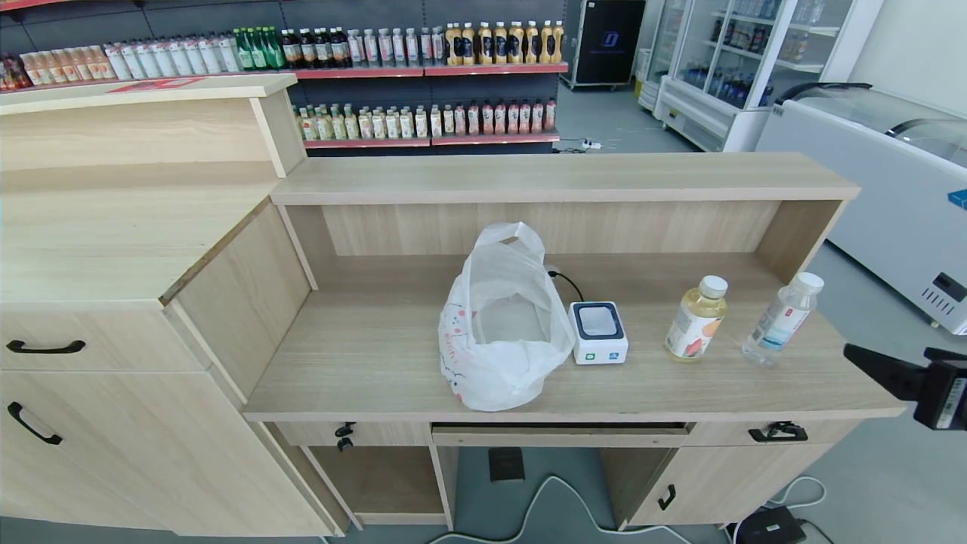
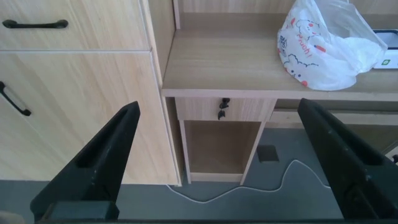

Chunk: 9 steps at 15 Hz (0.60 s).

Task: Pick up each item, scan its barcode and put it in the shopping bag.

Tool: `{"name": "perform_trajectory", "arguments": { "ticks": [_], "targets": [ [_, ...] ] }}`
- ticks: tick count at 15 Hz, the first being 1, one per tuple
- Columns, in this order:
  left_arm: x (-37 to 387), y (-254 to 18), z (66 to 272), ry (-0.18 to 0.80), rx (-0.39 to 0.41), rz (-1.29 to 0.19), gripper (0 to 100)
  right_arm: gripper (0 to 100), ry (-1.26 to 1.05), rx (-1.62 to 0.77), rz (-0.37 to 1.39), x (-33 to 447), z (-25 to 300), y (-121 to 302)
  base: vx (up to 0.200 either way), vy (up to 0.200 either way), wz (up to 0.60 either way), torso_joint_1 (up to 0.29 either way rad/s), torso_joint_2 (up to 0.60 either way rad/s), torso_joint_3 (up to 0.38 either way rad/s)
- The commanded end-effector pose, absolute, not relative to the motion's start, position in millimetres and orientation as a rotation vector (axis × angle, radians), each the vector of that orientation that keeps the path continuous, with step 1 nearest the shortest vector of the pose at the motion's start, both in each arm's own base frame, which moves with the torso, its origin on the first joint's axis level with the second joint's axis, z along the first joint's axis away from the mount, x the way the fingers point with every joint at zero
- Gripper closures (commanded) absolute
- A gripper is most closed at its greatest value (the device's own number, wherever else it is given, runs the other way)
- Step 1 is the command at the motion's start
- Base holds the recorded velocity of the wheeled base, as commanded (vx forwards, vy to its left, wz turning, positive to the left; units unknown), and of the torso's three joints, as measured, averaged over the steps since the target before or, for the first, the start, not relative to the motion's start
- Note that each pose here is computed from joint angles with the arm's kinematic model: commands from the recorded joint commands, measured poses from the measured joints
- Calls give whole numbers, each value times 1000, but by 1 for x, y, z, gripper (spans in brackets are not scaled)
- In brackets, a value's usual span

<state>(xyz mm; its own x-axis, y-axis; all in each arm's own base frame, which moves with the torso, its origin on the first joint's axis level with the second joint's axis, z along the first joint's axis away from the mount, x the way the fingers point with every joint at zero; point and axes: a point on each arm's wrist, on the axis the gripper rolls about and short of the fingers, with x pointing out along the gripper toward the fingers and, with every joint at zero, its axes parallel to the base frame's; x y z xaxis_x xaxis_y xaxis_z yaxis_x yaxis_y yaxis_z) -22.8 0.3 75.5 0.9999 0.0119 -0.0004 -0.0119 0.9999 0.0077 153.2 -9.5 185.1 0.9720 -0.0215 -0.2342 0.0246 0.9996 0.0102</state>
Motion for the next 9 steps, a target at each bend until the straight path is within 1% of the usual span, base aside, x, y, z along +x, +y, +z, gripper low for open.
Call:
{"name": "perform_trajectory", "arguments": {
  "ticks": [1, 2, 5, 7, 9],
  "targets": [
    [-23, 0, 75, 0, 8, 12, 0, 0, 334, 32, -27, 190, 159, -19, 0, 0, 0, 0, 0, 0],
    [-23, 0, 75, 0, 8, 12, 0, 0, 356, 34, -42, 202, 145, -28, 0, 0, 0, 0, 0, 0],
    [-23, 0, 76, -1, 8, 12, 0, 0, 349, -25, -126, 226, 130, -55, 0, 0, 0, 0, 0, 0],
    [-23, 0, 75, 0, 8, 14, 0, 0, 391, -56, -114, 232, 119, -62, 0, 0, 0, 0, 0, 0],
    [-23, 0, 75, 0, 8, 12, 0, 0, 377, -82, -111, 238, 115, -66, 0, 0, 0, 0, 0, 0]
  ]
}}
